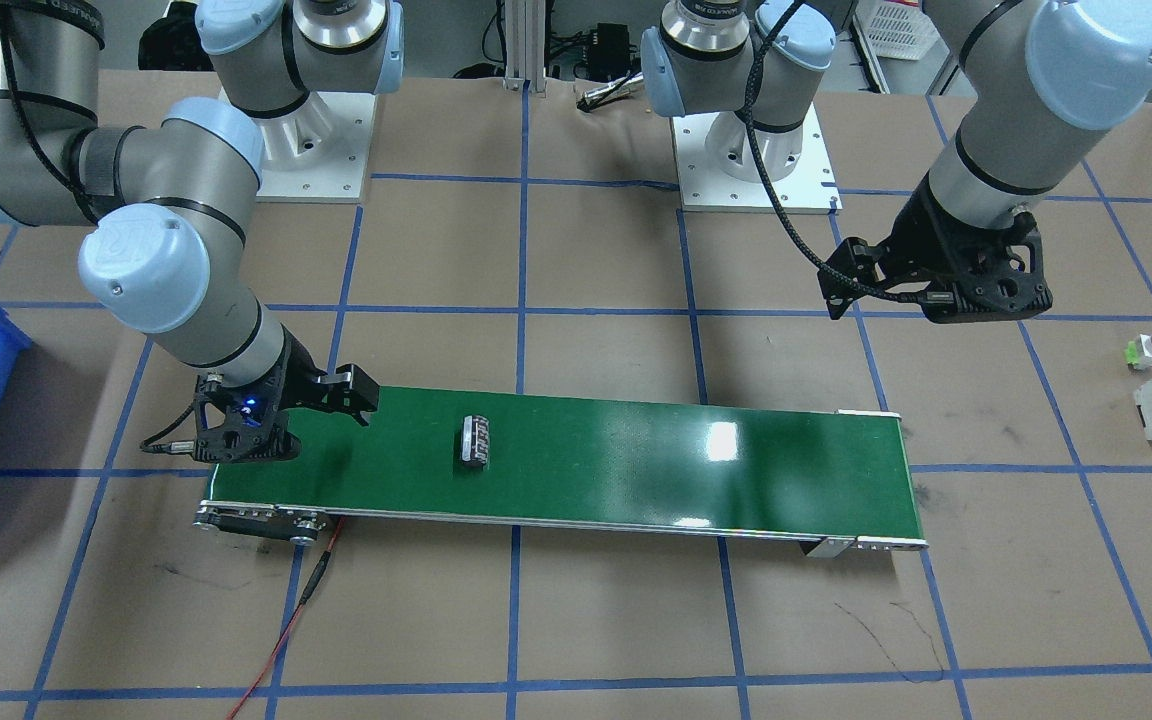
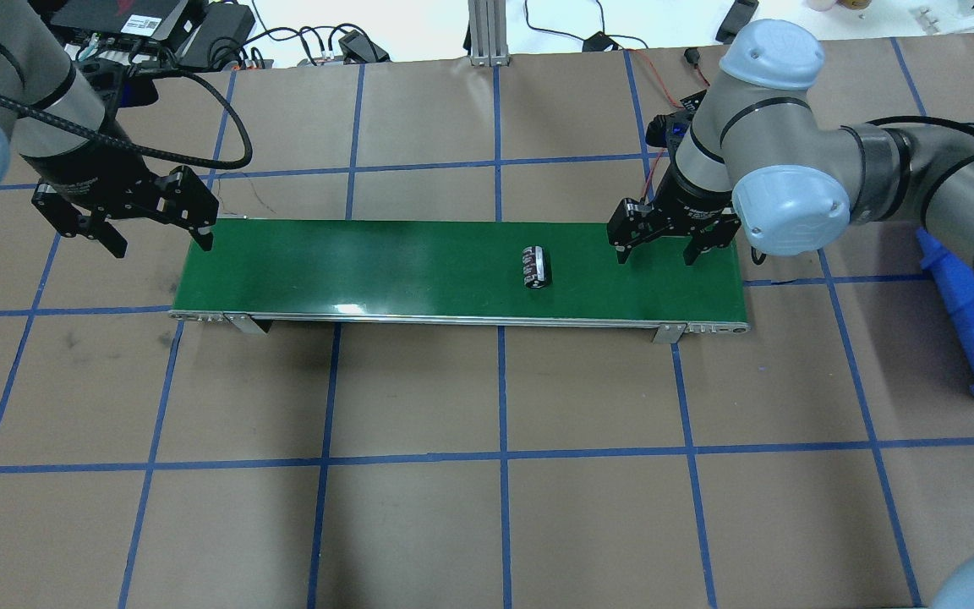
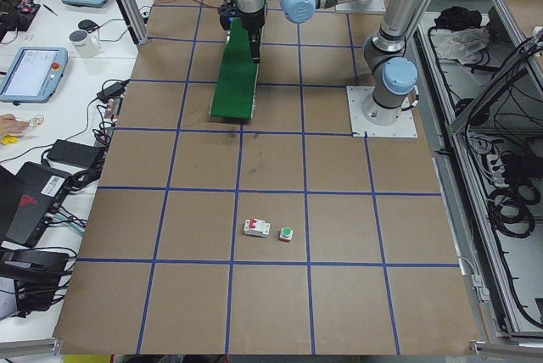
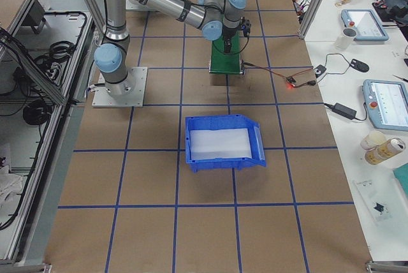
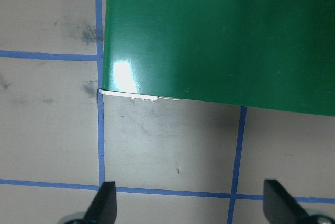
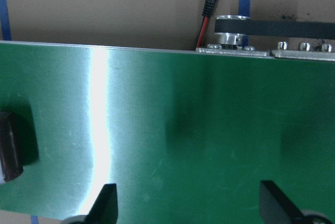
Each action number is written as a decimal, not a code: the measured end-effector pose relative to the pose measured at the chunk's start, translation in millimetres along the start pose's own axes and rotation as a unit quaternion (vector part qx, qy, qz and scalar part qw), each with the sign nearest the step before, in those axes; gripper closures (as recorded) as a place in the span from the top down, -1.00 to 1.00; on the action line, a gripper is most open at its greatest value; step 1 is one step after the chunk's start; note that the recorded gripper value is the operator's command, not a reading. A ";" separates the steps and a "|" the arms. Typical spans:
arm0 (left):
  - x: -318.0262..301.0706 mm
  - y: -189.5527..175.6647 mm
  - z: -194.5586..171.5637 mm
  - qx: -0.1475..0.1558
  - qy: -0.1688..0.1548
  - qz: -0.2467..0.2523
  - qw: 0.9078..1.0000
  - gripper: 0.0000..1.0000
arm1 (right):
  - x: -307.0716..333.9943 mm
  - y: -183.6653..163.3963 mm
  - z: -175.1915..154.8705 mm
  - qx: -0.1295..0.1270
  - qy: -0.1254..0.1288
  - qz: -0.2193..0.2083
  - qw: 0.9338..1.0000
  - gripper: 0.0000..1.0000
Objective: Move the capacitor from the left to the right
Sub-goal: 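Close the right gripper on the capacitor as it arrives, then lift the capacitor with the right gripper and carry it over the blue bin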
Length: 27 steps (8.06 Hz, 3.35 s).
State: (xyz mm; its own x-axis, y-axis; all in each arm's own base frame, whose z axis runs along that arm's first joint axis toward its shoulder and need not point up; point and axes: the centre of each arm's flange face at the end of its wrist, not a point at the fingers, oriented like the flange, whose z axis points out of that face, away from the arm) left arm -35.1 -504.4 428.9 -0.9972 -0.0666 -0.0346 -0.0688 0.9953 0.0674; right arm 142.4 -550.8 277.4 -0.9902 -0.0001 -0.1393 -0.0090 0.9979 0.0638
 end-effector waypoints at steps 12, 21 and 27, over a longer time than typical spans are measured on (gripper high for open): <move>-0.9 3.6 -1.7 -0.001 -0.006 0.005 1.000 1.00 | -25.2 -0.3 24.5 -0.003 0.029 0.040 0.999 -0.28; -2.3 0.5 1.2 0.000 -0.006 0.005 1.000 1.00 | 160.8 -27.5 -95.8 0.020 0.120 -0.042 0.992 -1.00; -2.1 -1.2 -0.3 0.003 -0.004 -0.001 1.000 1.00 | 425.2 14.4 -126.9 0.003 0.152 -0.130 0.980 -1.00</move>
State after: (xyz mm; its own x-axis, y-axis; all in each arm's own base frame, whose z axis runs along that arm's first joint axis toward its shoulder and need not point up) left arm -32.9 -505.5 429.2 -0.9969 -0.0674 -0.0417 -0.0699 0.9957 0.0615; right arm -296.4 -544.7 344.5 -0.9503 -0.2724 0.1507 -0.2664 0.9621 0.0591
